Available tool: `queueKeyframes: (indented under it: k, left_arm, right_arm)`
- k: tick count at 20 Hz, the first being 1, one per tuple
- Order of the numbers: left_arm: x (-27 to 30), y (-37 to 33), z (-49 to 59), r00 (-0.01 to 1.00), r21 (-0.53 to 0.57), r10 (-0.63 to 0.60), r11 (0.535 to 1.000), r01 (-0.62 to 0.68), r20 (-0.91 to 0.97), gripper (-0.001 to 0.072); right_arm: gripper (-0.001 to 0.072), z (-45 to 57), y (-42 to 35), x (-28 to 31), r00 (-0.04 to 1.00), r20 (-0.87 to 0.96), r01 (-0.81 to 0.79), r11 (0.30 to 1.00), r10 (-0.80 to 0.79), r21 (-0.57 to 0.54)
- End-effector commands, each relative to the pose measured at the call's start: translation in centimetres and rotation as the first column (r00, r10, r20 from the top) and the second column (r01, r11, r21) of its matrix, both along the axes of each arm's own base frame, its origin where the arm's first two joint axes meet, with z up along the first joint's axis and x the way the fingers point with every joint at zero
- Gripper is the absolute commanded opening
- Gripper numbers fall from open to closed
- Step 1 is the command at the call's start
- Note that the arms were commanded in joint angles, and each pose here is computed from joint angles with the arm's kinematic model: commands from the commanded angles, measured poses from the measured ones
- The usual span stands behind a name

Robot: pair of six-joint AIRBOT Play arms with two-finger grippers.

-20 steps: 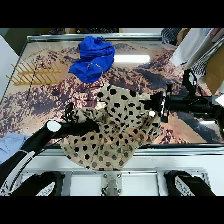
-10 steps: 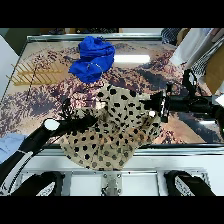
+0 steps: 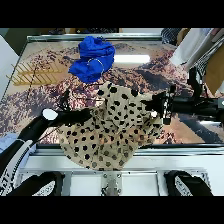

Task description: Fold the clothes and pants, and hang the long-sleeved shirts on hangers.

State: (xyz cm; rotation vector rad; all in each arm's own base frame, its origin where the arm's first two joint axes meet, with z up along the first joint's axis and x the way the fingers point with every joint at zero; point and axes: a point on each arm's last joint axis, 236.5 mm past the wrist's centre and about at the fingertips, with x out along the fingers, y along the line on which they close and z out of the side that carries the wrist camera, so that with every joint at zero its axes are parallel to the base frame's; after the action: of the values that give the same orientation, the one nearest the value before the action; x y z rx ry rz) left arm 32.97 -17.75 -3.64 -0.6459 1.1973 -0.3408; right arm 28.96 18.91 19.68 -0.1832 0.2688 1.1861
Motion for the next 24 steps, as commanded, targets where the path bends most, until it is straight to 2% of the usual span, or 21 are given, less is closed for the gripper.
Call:
queueKeyframes:
  k: [1, 5, 11, 17, 19, 21, 24]
  left_arm:
    - [0.5, 3.6, 0.0, 0.998, 0.026, -0.004, 1.000, 0.006, -0.056, 0.0010]
    - [1.8, 4.3, 0.6, 0.999, 0.024, -0.016, 1.000, 0.017, -0.049, 0.0010]
    - [4.9, 4.0, 2.7, 0.999, 0.020, -0.047, 0.999, 0.047, -0.006, 0.0010]
    - [6.7, 4.4, 6.7, 0.990, 0.084, -0.125, 0.989, 0.119, 0.071, 0.0010]
    - [6.7, 4.4, 7.7, 0.985, 0.097, -0.150, 0.985, 0.142, 0.079, 0.0010]
    - [6.3, 5.3, 7.5, 0.981, 0.155, -0.183, 0.973, 0.172, 0.063, 0.0010]
    - [5.1, 5.8, 6.3, 0.978, 0.183, -0.210, 0.962, 0.205, 0.012, 0.0010]
  right_arm:
    - [0.0007, 0.6, -0.3, -1.1, 0.999, -0.035, 0.041, 0.999, -0.042, -0.018]
    - [0.0007, -0.4, -1.0, -1.5, 0.994, -0.080, 0.074, 0.995, -0.080, -0.072]
    - [0.0007, -1.0, -0.7, -3.4, 0.991, -0.128, 0.015, 0.995, -0.027, -0.095]
    - [0.0007, -2.6, -1.8, -3.1, 0.983, -0.163, 0.057, 0.984, -0.084, -0.167]
    - [0.0007, -2.3, -2.0, -2.5, 0.984, -0.142, 0.085, 0.983, -0.108, -0.162]
    - [0.0007, -1.3, -2.0, -1.6, 0.982, -0.119, 0.133, 0.983, -0.148, -0.127]
    - [0.0006, 0.4, -1.5, -1.7, 0.984, -0.100, 0.139, 0.988, -0.146, -0.067]
